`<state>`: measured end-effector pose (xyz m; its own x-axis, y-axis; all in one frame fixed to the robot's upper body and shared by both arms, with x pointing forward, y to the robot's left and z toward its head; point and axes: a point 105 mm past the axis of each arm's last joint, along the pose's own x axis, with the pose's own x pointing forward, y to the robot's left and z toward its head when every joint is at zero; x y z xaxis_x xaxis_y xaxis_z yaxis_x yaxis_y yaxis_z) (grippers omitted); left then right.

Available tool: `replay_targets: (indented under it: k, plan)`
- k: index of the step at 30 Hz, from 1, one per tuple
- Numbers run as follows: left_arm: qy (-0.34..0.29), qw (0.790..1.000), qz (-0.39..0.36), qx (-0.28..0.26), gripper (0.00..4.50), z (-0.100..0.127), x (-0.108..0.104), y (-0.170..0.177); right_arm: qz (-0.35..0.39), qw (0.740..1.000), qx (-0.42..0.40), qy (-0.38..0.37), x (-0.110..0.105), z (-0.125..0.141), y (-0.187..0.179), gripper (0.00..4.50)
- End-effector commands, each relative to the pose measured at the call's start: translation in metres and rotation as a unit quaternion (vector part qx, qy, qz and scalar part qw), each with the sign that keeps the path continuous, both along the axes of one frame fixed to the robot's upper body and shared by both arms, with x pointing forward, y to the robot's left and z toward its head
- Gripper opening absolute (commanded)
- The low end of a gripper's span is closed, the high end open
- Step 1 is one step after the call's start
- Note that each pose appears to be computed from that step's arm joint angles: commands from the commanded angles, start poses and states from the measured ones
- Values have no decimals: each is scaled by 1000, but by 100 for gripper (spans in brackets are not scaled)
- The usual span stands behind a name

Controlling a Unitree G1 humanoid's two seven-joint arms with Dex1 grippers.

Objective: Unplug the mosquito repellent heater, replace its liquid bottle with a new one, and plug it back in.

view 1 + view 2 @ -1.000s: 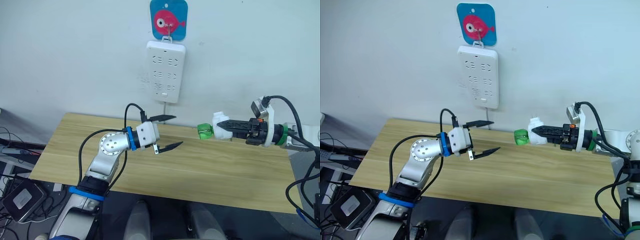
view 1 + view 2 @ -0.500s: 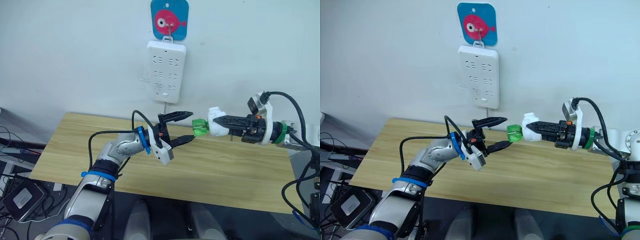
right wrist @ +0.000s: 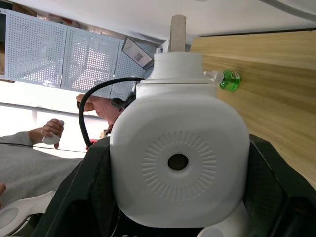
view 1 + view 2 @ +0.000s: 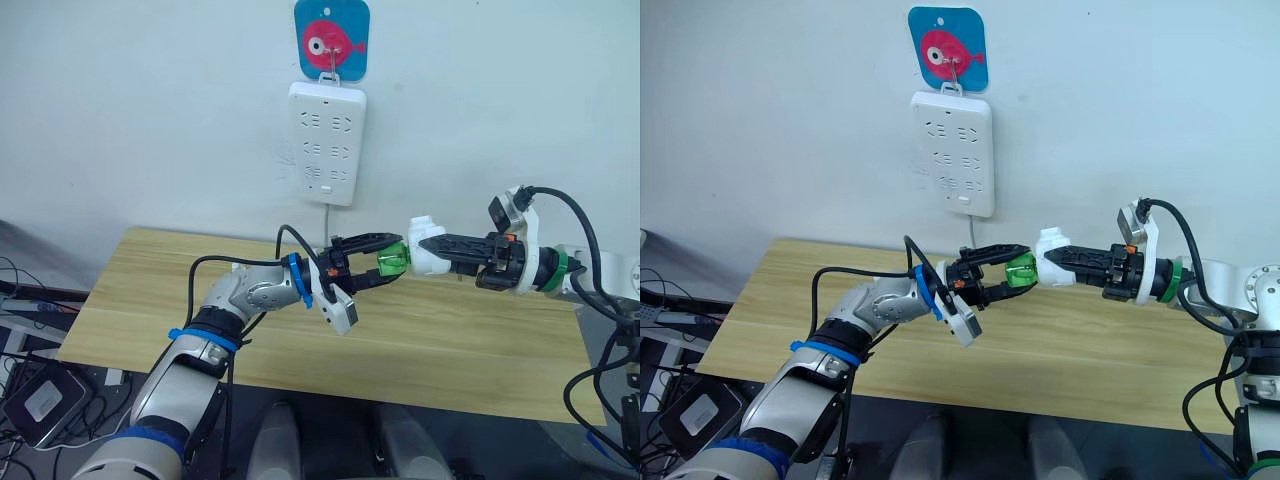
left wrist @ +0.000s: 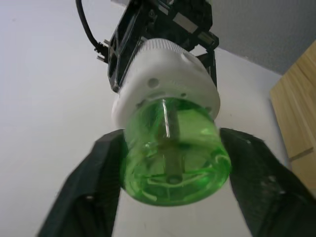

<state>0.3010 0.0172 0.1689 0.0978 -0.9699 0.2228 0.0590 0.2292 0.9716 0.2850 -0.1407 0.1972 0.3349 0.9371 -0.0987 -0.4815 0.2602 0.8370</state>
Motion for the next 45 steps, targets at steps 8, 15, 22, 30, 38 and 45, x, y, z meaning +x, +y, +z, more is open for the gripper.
replay_targets:
  k: [8,15,22,30,38,45]
  plan:
    - [126,991,-35,-33,226,9,-4,-9,8,1000,-4,-16,-6,9,-2,298]
    - [640,751,-154,-47,226,30,-7,4,49,998,-31,-23,-20,12,-3,298]
    - [888,388,-240,-51,226,28,-4,17,74,996,-28,-28,-28,10,7,298]
    - [912,329,-243,-34,323,15,-12,15,58,998,-28,-27,-24,8,6,298]
    - [902,374,-204,-75,446,10,0,28,44,999,-16,-22,-23,6,1,298]
    - [726,683,-80,25,446,11,-8,57,-15,1000,-7,-9,-6,7,-20,298]
